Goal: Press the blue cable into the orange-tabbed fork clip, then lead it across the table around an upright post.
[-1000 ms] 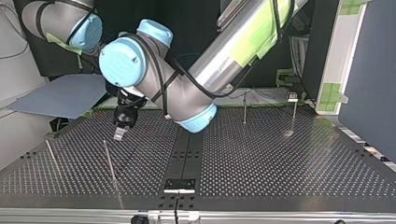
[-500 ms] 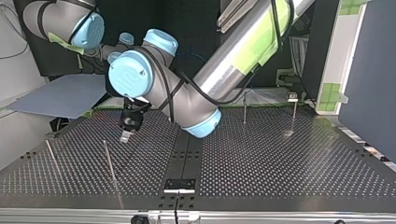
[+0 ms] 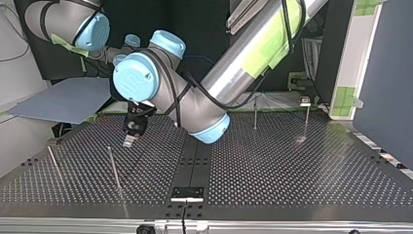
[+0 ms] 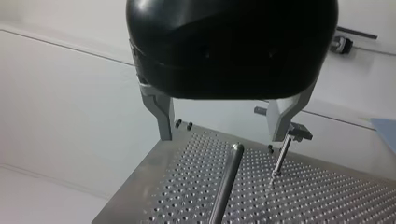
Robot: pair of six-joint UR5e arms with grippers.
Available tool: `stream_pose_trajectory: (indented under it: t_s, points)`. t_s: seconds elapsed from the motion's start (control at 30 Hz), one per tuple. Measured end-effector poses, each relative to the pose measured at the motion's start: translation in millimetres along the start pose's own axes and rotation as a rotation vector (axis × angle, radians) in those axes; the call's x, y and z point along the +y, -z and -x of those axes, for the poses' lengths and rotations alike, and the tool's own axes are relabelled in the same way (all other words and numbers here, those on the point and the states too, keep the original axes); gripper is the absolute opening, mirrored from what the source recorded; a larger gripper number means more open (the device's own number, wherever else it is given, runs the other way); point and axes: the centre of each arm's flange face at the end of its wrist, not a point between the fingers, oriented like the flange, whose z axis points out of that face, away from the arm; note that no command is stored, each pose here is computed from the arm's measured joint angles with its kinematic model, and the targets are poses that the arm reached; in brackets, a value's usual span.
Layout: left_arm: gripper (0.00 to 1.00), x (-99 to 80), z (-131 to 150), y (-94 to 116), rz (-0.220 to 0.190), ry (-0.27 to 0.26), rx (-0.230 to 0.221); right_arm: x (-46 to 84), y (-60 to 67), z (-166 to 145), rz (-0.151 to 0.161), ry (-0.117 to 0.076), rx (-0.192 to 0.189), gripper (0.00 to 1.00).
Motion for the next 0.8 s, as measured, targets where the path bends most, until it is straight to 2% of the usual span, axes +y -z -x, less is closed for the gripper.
stream_pose_trajectory:
  t_s: [0.33, 0.6, 0.8]
  points:
    - [0.98, 2.8, 0.7, 0.2, 0.027, -0.002, -0.006, -3.2, 1.2, -0.8, -0.006, 0.002, 0.001, 0.0]
    - [0.98, 12.2, -1.0, 4.3, 0.103, -0.005, 0.017, -4.0, 1.5, -1.9, -0.007, 0.003, 0.002, 0.0]
    - [0.98, 17.8, -0.5, 6.0, 0.155, -0.009, 0.014, -5.0, 1.8, -1.9, -0.009, 0.003, 0.002, 0.0]
